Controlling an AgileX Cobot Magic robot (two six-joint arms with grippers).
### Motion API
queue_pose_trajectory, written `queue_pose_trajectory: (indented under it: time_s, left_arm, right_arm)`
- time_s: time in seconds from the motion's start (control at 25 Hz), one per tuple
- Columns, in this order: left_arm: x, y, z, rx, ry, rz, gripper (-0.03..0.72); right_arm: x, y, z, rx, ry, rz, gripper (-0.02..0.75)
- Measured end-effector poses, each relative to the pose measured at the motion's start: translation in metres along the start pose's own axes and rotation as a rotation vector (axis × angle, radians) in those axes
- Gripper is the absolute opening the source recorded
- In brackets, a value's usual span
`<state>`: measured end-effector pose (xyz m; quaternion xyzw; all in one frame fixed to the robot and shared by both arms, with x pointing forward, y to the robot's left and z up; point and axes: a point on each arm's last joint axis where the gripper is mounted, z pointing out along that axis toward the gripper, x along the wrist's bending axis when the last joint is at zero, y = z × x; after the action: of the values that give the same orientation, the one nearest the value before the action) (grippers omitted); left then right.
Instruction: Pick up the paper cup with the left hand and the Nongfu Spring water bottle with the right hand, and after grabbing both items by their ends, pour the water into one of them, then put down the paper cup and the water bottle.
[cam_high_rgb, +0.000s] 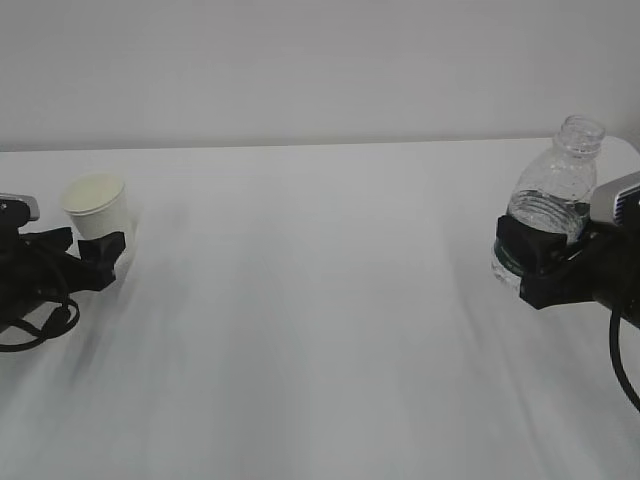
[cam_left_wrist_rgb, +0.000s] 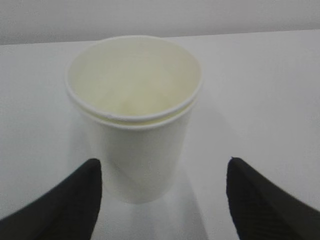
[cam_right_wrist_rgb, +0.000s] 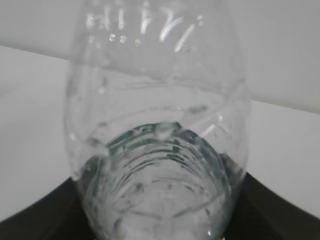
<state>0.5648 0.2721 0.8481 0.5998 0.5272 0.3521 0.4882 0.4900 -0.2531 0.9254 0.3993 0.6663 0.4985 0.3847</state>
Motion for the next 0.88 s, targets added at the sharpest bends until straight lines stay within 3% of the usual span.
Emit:
queue_pose_trajectory:
  time_s: [0.56, 0.88]
  left_arm:
    - [0.006, -0.001, 0.010, -0.017, 0.047, -0.020, 0.559]
    - [0.008, 0.003, 0.019, -0.016, 0.048, -0.015, 0.669]
  right_arm:
    - [0.000, 0.000, 0.000, 0.002, 0.000, 0.000, 0.477]
    - [0.000, 0.001, -0.001, -0.004, 0.005, -0.005, 0.477]
